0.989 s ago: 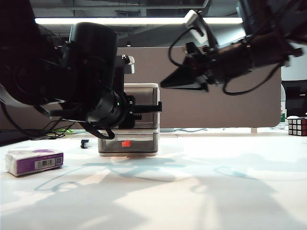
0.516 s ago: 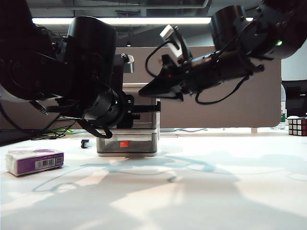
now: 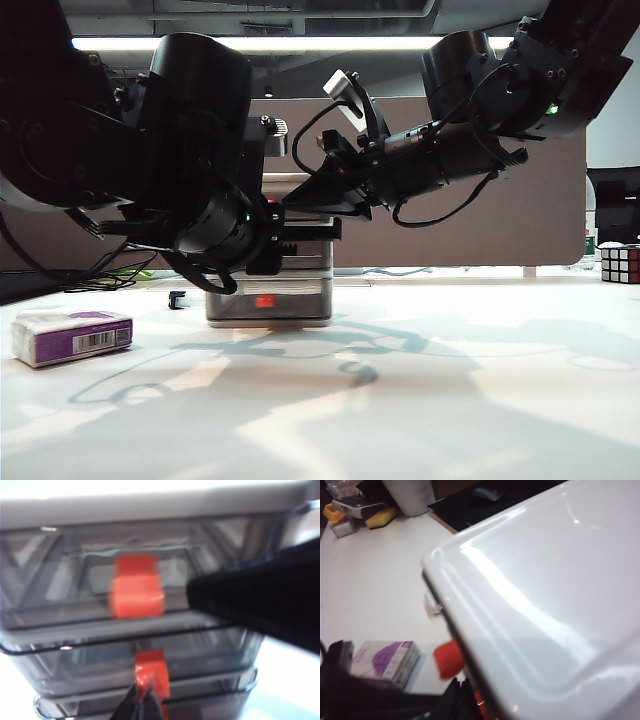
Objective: Open the second layer of the drawer on the table, pick up a pack of napkins on the table and put it in, and finally close the drawer.
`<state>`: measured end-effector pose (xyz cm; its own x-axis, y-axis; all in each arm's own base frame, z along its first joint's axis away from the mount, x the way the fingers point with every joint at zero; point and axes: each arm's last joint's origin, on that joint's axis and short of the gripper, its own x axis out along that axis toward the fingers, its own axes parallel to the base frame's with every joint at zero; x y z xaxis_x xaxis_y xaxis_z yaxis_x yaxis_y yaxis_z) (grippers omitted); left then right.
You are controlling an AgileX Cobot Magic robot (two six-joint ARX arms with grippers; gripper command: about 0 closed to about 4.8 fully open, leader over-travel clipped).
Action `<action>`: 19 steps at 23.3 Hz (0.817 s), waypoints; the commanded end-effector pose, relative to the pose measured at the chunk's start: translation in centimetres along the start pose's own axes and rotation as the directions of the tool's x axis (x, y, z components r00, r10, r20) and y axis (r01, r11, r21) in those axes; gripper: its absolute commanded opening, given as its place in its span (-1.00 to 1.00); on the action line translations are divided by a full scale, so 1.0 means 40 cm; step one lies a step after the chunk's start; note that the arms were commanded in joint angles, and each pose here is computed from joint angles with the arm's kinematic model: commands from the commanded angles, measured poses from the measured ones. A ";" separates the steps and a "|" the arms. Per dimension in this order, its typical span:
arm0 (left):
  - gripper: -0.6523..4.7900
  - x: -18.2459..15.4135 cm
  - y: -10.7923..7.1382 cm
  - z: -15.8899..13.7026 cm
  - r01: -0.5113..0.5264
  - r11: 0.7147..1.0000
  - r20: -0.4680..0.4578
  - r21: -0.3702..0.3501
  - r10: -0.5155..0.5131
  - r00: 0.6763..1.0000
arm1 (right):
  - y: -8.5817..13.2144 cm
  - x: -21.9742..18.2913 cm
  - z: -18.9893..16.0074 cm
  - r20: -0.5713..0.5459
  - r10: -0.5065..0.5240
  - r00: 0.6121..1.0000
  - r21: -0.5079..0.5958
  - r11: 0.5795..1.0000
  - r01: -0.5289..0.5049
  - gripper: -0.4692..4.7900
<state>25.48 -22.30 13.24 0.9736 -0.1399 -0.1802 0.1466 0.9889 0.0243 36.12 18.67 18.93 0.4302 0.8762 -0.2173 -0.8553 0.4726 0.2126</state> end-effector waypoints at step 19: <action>-0.30 0.015 -0.020 0.003 0.094 0.993 0.016 -0.075 -0.093 0.996 | 0.001 0.002 0.023 0.005 -0.003 1.000 0.003 1.000 0.003 -0.84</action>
<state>25.73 -22.87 12.88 0.9538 -0.2349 -0.1874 0.2296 0.9720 -0.0498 36.44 18.76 19.31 0.4507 0.8626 -0.2297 -0.8396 0.4970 0.2190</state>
